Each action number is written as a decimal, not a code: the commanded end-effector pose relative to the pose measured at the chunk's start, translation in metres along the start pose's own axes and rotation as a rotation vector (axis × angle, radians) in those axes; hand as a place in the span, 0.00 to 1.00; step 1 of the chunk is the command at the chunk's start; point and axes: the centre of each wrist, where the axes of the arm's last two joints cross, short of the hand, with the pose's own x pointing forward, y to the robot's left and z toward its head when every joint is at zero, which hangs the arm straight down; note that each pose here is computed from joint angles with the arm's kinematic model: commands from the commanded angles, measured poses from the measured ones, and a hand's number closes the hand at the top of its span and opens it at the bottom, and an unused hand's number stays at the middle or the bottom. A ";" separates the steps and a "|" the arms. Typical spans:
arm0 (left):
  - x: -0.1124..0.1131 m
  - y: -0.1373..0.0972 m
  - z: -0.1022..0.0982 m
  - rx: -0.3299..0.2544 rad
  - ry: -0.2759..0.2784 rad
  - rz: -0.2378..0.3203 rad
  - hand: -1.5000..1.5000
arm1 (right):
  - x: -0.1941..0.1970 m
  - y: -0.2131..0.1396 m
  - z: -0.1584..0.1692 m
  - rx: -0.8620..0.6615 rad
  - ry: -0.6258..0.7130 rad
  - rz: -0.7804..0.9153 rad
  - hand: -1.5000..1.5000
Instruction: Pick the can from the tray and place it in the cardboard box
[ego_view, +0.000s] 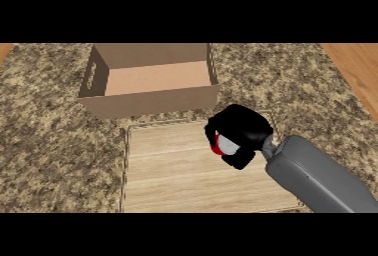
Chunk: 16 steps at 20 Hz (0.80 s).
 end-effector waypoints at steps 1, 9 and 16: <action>0.059 0.006 -0.023 0.113 -0.239 0.156 0.50 | -0.058 0.020 0.025 -0.079 0.492 -0.127 1.00; 0.054 0.012 -0.011 0.158 -0.258 0.184 0.50 | -0.053 -0.014 0.020 -0.416 0.887 -0.104 1.00; 0.079 0.020 -0.015 0.170 -0.370 0.212 0.50 | 0.011 -0.062 -0.009 -0.699 0.864 -0.005 1.00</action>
